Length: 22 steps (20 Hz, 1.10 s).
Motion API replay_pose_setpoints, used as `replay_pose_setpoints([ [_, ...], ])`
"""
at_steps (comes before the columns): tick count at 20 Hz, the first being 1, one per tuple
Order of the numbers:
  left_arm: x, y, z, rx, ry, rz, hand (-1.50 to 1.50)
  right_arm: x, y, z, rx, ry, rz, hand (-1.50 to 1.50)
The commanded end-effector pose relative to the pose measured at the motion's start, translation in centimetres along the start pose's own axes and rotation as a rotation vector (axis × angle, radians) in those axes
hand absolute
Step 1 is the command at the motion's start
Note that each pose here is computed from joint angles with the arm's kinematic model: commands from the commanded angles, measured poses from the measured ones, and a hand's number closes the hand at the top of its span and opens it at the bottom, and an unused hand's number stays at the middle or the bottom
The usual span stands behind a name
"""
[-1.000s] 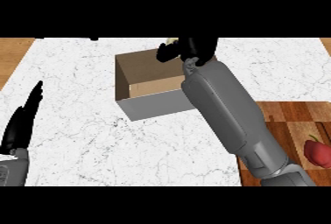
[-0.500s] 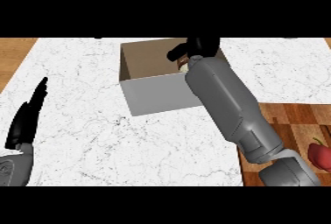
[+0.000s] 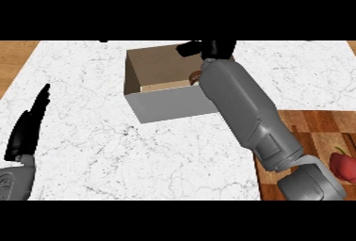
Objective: Pick the cupcake from the cutting board and place it in the cardboard box
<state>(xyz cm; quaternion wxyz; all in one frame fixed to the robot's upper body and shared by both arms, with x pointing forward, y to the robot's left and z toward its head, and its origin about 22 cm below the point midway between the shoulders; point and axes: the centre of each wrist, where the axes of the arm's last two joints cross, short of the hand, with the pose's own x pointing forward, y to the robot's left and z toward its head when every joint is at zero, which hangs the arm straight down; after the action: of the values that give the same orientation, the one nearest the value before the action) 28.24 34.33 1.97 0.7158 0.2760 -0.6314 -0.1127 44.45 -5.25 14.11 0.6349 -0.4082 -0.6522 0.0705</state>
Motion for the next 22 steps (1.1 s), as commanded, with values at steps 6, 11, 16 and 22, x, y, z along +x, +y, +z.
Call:
replay_pose_setpoints([
  [6,-1.9,0.5,0.4,0.035,0.038,-0.008,0.00,0.0,-2.2,-1.3,-0.178,-0.050,-0.243,-1.50],
  [11,-2.9,1.8,1.8,0.042,0.061,-0.006,0.00,-4.0,-3.7,0.6,-0.153,-0.024,-0.316,-1.50],
  [16,-3.0,1.8,1.5,0.070,0.090,-0.022,0.00,-7.9,-9.1,0.5,-0.180,-0.021,-0.280,-1.50],
  [22,-2.5,2.5,2.5,0.077,0.074,-0.002,0.00,-12.6,-14.7,5.2,-0.174,-0.011,-0.252,-1.50],
])
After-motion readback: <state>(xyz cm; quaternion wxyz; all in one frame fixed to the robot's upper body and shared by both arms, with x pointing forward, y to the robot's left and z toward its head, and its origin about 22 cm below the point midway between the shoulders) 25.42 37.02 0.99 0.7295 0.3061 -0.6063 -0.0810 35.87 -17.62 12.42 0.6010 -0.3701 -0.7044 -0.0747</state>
